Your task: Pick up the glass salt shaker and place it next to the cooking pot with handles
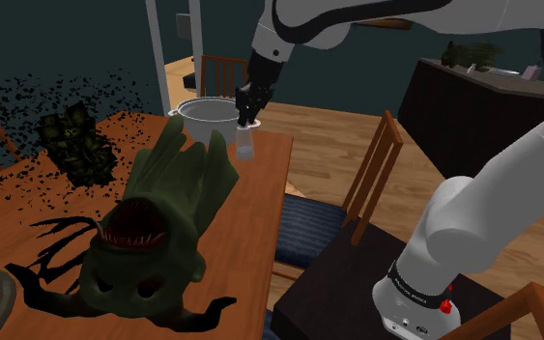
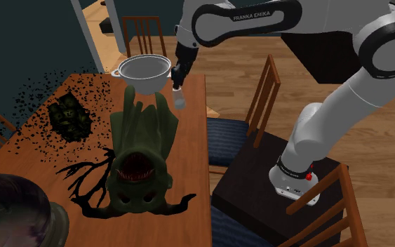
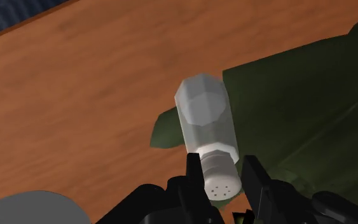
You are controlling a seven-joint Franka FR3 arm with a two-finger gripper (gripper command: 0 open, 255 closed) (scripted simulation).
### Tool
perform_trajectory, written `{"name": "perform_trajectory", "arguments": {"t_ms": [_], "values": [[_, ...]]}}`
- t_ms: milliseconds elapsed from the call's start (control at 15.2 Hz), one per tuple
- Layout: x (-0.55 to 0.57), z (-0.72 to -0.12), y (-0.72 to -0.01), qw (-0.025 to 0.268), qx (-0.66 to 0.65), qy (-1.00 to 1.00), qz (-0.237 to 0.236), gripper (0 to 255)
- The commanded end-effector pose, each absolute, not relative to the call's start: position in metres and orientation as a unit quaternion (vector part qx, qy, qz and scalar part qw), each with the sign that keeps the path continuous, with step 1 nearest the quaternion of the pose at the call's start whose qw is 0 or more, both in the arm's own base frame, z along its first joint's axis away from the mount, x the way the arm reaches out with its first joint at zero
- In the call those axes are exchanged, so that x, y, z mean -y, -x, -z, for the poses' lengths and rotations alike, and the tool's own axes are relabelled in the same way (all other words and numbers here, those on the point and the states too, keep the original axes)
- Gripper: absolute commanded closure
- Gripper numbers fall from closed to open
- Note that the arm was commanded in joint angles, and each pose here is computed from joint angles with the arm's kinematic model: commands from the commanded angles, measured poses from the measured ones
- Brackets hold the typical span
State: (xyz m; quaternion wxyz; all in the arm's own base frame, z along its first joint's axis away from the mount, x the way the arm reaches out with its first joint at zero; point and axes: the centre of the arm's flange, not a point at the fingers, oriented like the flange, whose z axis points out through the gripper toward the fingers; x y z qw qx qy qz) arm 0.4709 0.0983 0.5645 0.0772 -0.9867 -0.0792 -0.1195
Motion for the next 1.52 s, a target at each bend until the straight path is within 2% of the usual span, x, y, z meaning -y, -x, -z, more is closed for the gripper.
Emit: {"name": "perform_trajectory", "arguments": {"t_ms": [0, 1188, 1452], "values": [[-0.080, -0.562, -0.489, 0.077, 0.080, 0.987, 0.120, 255], [0.097, -0.562, -0.648, 0.077, 0.080, 0.987, 0.120, 255], [0.097, -0.541, -0.648, 0.077, 0.080, 0.987, 0.120, 255]]}}
